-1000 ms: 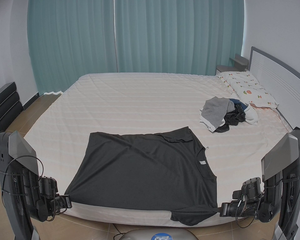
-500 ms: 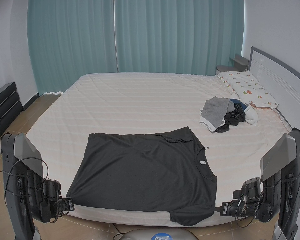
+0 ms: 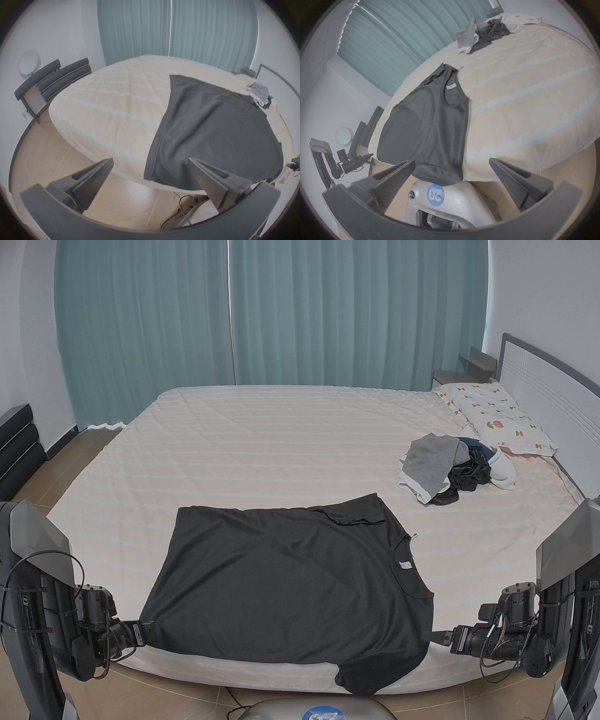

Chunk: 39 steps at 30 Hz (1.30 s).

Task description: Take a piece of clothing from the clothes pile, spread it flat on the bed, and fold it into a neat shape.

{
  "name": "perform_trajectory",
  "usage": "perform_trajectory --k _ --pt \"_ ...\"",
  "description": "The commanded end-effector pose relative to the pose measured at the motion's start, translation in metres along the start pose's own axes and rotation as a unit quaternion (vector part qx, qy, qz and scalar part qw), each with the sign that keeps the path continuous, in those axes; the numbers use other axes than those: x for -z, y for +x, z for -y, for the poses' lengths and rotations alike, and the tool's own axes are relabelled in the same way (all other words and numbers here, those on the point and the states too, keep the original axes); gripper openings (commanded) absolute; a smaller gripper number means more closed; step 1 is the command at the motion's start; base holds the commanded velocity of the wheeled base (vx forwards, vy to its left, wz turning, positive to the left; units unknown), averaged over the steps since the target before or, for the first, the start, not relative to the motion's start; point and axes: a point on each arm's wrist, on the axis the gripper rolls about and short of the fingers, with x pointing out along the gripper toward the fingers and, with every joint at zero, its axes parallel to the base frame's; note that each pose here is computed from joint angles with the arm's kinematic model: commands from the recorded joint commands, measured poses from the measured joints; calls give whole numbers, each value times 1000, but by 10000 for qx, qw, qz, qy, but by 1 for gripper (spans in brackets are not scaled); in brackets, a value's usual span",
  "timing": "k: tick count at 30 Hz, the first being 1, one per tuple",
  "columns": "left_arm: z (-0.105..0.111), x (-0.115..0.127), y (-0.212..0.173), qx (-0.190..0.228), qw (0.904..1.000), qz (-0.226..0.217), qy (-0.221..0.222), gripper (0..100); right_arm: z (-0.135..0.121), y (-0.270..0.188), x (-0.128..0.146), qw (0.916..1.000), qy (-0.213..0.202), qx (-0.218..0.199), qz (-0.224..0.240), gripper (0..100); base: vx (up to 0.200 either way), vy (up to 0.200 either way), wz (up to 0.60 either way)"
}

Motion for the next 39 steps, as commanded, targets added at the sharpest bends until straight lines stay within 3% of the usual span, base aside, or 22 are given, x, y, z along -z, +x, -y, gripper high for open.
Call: perform_trajectory --k 1,9,14,29,34,36,39 --pt "0 -15 -9 84 9992 373 -92 100 -2 -5 -12 9994 -14 -102 326 100 0 0 0" --pt "3 -16 -9 148 9990 404 -73 100 -1 -2 -10 9996 5 -72 267 100 0 0 0" --pt "5 -24 -4 207 9971 584 -432 100 -1 -2 -10 9996 1 -86 277 100 0 0 0" --pt "7 -32 4 362 9936 748 -764 100 -2 -1 -15 9991 31 -128 409 100 0 200 0" --pt "8 -32 5 389 9935 743 -772 100 -2 -1 -16 9990 29 -131 416 100 0 0 0" --pt "12 -32 5 459 9926 736 -847 100 -2 -1 -16 9990 27 -135 422 100 0 0 0" --pt "23 -38 8 655 9855 863 -1305 100 -2 1 -17 9989 28 -145 442 100 0 0 0"
